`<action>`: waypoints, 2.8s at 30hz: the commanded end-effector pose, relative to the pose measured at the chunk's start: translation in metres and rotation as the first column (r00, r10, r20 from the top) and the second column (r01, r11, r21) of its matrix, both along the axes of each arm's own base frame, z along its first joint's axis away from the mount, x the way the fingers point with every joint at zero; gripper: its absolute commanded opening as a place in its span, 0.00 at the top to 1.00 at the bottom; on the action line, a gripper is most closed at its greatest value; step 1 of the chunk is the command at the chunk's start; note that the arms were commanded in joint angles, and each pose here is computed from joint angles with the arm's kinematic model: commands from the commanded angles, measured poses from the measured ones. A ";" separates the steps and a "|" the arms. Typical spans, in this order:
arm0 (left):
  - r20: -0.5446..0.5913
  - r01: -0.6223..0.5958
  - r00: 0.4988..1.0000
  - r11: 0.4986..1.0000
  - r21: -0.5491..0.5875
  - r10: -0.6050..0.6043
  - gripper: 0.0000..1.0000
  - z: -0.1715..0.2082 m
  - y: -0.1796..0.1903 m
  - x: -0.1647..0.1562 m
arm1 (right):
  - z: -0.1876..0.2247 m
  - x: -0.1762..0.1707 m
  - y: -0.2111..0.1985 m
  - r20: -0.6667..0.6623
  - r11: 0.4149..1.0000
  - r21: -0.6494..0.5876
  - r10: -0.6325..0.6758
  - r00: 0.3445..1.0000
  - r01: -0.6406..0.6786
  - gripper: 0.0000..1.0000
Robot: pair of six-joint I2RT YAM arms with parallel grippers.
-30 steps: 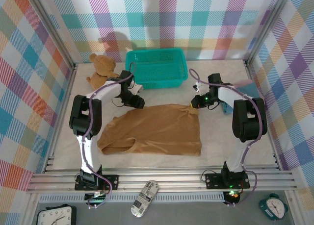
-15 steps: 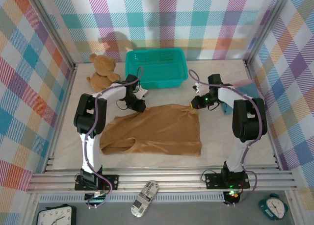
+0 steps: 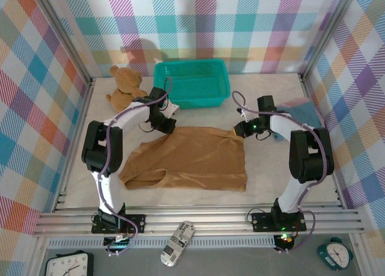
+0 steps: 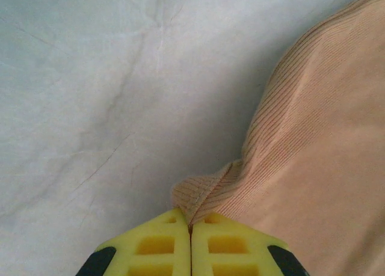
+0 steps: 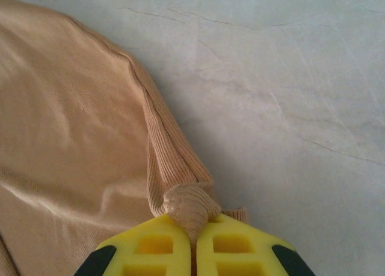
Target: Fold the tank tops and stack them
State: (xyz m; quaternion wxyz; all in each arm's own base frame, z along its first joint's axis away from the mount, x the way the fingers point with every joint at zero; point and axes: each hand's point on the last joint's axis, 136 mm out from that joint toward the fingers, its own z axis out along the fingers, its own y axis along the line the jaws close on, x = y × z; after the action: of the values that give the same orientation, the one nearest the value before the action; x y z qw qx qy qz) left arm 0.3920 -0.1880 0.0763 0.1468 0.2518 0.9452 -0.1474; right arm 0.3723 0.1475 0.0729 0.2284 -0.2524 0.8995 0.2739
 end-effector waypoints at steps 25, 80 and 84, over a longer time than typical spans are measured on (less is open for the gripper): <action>0.140 0.056 0.987 0.988 0.144 -0.076 0.99 0.006 0.024 -0.045 | 0.023 -0.050 0.012 0.234 0.990 0.028 0.129 0.964 -0.140 0.87; -0.161 -0.239 0.939 0.915 0.324 0.303 0.53 -0.021 0.113 -0.038 | -0.005 -0.087 0.057 0.189 0.897 -0.291 0.394 0.900 -0.331 0.44; -0.245 -0.209 0.924 0.924 0.319 0.294 0.57 -0.040 0.109 -0.047 | -0.028 -0.090 0.056 0.132 0.849 -0.365 0.454 0.881 -0.383 0.44</action>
State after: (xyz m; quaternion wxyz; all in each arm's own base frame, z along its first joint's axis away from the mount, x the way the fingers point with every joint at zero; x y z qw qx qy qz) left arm 0.3513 -0.0804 0.0434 0.0153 0.1247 0.9918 -0.0226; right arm 0.2714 0.1966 0.0435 0.2000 -0.4893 0.8363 0.1457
